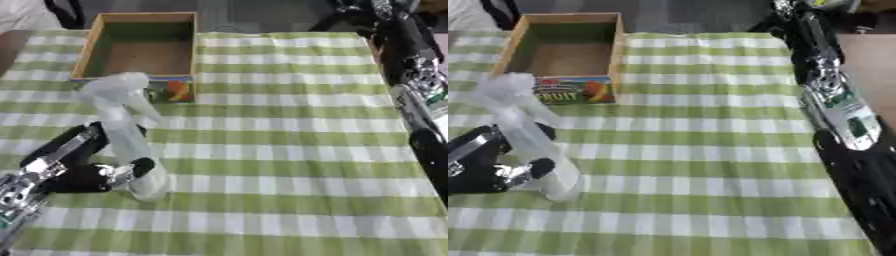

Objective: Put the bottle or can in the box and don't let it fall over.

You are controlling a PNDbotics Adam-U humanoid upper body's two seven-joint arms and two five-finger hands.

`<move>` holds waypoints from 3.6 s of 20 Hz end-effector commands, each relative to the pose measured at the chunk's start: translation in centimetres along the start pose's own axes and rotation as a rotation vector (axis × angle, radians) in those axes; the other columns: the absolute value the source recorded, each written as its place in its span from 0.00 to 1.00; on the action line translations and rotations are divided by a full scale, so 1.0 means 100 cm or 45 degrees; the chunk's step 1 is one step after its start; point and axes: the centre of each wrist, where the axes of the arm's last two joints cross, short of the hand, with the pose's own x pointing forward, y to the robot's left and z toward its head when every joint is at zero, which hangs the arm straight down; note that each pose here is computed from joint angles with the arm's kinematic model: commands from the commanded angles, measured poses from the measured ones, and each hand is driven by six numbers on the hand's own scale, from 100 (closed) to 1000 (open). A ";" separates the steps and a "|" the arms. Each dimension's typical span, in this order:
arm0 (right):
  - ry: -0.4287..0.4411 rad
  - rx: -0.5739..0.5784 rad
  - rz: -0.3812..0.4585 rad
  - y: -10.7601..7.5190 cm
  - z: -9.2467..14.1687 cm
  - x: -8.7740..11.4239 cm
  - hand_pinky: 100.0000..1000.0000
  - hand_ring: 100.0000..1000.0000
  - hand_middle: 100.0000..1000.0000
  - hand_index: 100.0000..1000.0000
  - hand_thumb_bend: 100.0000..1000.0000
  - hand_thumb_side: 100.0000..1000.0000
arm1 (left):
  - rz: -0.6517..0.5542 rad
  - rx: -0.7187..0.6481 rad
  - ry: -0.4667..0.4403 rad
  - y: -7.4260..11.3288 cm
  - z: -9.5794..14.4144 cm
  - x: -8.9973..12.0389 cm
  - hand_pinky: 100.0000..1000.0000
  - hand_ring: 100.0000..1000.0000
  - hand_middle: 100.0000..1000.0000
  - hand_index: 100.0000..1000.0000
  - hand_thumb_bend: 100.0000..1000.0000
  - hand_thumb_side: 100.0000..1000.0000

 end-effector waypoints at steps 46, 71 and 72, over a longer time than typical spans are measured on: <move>-0.034 0.002 0.000 -0.004 -0.004 0.008 0.89 0.79 0.84 0.84 0.00 0.77 | 0.049 0.119 -0.067 0.000 -0.009 0.001 1.00 0.51 0.41 0.41 0.00 0.11; -0.036 -0.009 0.008 -0.008 -0.003 0.008 0.90 0.78 0.83 0.84 0.00 0.77 | 0.083 0.327 -0.313 0.034 0.009 0.046 1.00 0.51 0.24 0.25 0.00 0.05; -0.037 -0.009 0.009 -0.008 -0.003 0.008 0.90 0.78 0.83 0.84 0.00 0.77 | 0.087 0.344 -0.324 0.038 0.011 0.048 1.00 0.51 0.24 0.25 0.00 0.05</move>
